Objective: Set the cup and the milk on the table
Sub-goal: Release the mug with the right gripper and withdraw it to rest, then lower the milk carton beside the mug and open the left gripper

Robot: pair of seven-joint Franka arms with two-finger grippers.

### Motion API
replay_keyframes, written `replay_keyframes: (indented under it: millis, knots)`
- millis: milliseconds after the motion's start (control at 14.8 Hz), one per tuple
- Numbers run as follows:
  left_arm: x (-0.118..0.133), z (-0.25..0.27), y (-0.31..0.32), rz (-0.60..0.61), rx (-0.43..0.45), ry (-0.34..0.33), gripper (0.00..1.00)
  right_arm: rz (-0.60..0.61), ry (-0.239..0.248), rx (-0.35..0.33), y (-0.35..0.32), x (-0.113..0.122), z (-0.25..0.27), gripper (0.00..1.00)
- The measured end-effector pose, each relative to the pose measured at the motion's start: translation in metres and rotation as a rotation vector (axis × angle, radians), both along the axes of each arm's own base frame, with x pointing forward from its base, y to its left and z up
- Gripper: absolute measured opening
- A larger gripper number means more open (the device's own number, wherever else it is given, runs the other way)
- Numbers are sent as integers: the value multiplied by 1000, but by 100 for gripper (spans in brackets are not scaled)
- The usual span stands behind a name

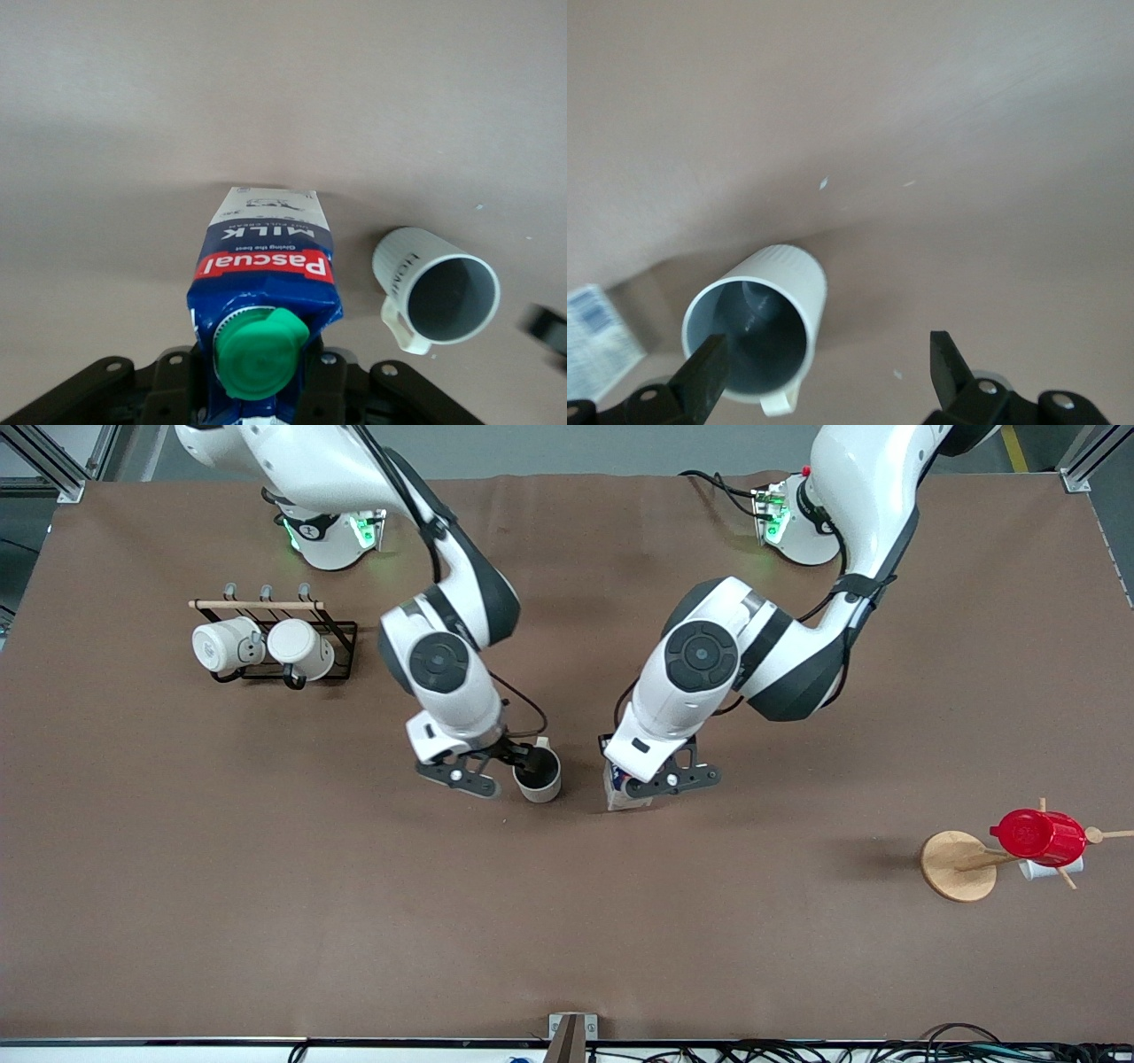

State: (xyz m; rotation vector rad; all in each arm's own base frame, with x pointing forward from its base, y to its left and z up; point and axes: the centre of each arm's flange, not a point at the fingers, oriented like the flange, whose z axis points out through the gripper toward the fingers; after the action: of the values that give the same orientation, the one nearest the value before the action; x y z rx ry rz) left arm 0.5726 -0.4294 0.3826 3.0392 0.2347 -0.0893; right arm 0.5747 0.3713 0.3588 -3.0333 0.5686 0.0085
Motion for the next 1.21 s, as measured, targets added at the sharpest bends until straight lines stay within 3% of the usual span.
replay_keyframes:
  millis: [270, 472, 607, 877, 1215]
  knots:
    - [-17, -8, -24, -29, 1, 9, 37, 5, -4, 2, -117, 19, 115, 100]
    - [-21, -15, -35, -40, -2, 17, 37, 40, -7, 0, -216, 21, 172, 100]
    - [-20, -20, -38, -41, -4, 21, 37, 49, -9, -27, -259, 15, 197, 100]
    - [-16, -27, -39, -37, -6, 25, 39, 91, 32, -33, -323, -14, 243, 100]
    - [-13, -32, -41, -32, -23, 13, 84, 152, 39, -25, -387, -30, 275, 100]
